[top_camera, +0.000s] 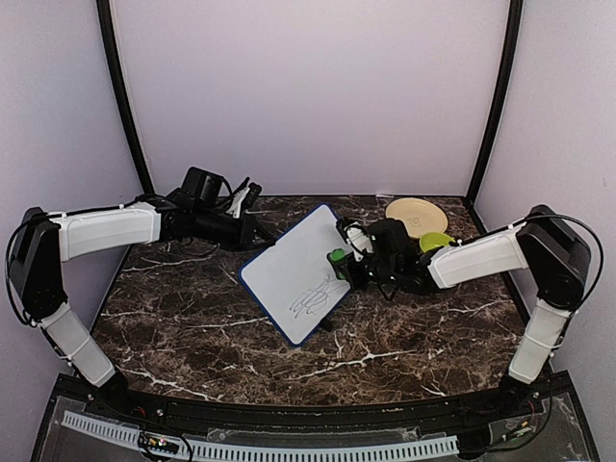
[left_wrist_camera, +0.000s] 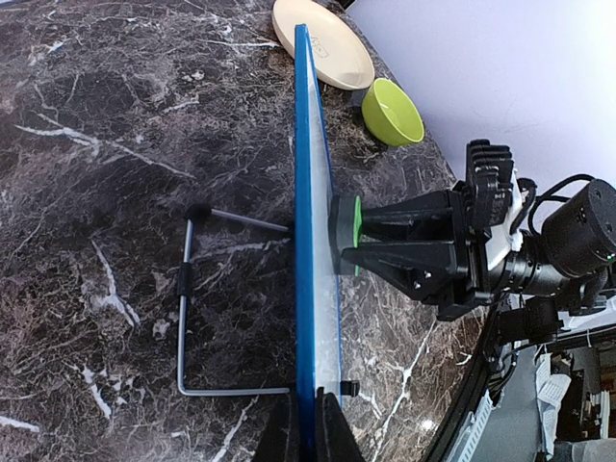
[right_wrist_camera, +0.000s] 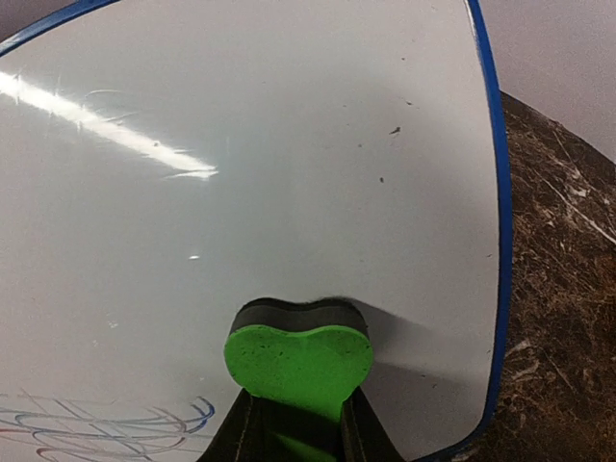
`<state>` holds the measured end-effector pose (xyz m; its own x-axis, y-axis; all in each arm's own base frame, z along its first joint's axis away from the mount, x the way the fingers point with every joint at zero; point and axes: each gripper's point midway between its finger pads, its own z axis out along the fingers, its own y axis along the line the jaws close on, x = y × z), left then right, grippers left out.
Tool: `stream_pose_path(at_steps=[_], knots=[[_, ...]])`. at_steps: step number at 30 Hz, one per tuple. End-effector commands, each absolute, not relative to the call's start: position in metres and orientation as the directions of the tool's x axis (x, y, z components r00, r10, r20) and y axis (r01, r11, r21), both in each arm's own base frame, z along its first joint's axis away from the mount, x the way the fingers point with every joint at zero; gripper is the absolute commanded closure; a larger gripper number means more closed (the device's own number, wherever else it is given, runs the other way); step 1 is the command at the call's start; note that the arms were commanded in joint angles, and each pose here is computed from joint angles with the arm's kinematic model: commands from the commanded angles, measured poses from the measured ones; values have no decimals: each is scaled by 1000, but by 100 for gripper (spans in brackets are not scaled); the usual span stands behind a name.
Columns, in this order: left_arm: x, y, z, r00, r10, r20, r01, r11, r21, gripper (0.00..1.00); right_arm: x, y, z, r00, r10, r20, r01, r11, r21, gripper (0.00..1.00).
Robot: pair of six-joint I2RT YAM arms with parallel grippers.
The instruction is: Erase the whiteboard
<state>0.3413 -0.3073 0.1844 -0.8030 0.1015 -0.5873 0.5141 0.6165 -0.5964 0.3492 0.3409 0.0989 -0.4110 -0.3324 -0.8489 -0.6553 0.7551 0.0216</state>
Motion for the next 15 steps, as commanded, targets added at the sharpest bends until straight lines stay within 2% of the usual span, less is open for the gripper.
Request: stream_pose_path(at_steps=[1,15], knots=[[332,-320,204,-781,120,-613,565,555,-611,100,355,329,78,-459,-351,-816,-628,778,19,99],[333,-320,202,-782,116,-613,562,559,-610,100,293,398,94,-340,-369,-865,-787,615,47,99]])
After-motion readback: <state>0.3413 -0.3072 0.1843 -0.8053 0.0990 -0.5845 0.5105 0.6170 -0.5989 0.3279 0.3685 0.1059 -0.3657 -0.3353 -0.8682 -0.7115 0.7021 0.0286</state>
